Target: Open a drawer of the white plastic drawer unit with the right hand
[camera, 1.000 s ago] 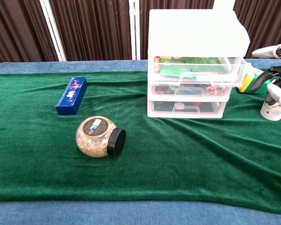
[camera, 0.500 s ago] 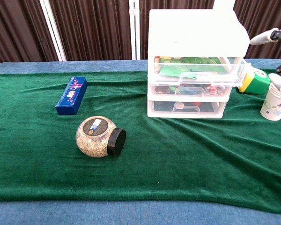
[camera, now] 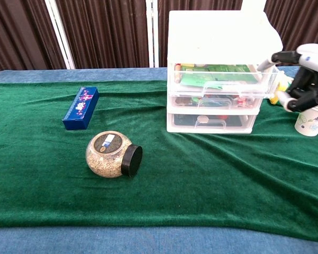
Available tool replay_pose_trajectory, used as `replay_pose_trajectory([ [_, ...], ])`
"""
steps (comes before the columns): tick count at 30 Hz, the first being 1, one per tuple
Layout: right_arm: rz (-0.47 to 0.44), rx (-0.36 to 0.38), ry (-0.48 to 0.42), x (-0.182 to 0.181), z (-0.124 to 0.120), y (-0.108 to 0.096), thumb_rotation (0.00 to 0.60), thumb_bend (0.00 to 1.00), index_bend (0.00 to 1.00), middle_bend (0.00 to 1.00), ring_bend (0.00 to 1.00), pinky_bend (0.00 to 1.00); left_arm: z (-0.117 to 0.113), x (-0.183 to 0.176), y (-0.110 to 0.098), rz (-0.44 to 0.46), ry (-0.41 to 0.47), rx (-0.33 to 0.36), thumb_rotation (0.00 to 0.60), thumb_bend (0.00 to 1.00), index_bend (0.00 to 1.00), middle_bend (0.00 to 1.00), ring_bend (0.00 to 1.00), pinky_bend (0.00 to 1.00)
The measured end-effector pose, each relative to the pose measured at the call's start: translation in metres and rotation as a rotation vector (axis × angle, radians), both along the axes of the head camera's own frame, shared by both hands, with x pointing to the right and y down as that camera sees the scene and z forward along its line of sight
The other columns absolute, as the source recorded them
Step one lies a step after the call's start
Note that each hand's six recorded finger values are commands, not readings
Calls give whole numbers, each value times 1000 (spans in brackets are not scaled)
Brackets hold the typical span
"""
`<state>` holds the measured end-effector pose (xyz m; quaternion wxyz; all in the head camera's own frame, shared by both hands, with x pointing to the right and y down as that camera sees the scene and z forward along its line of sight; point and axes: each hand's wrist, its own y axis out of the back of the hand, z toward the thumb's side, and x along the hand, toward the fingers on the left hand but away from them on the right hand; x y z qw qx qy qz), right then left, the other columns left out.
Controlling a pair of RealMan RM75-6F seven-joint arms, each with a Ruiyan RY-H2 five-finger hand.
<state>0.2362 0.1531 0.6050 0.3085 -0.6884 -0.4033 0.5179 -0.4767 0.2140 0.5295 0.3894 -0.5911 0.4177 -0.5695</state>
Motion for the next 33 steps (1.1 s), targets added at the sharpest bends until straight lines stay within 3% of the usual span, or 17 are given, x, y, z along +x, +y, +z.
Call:
replay_pose_trajectory([
  [16, 10, -24, 53, -11, 12, -15, 600, 541, 277, 971, 993, 835, 0, 2, 1, 9, -8, -9, 600, 158, 0, 0, 0, 0],
  [24, 11, -29, 60, -16, 14, -17, 600, 576, 427, 974, 994, 835, 0, 2, 1, 7, -6, -8, 600, 157, 0, 0, 0, 0],
  [33, -2, -24, 47, -23, 7, -11, 600, 603, 492, 979, 996, 842, 0, 1, 1, 3, -4, -10, 600, 157, 0, 0, 0, 0],
])
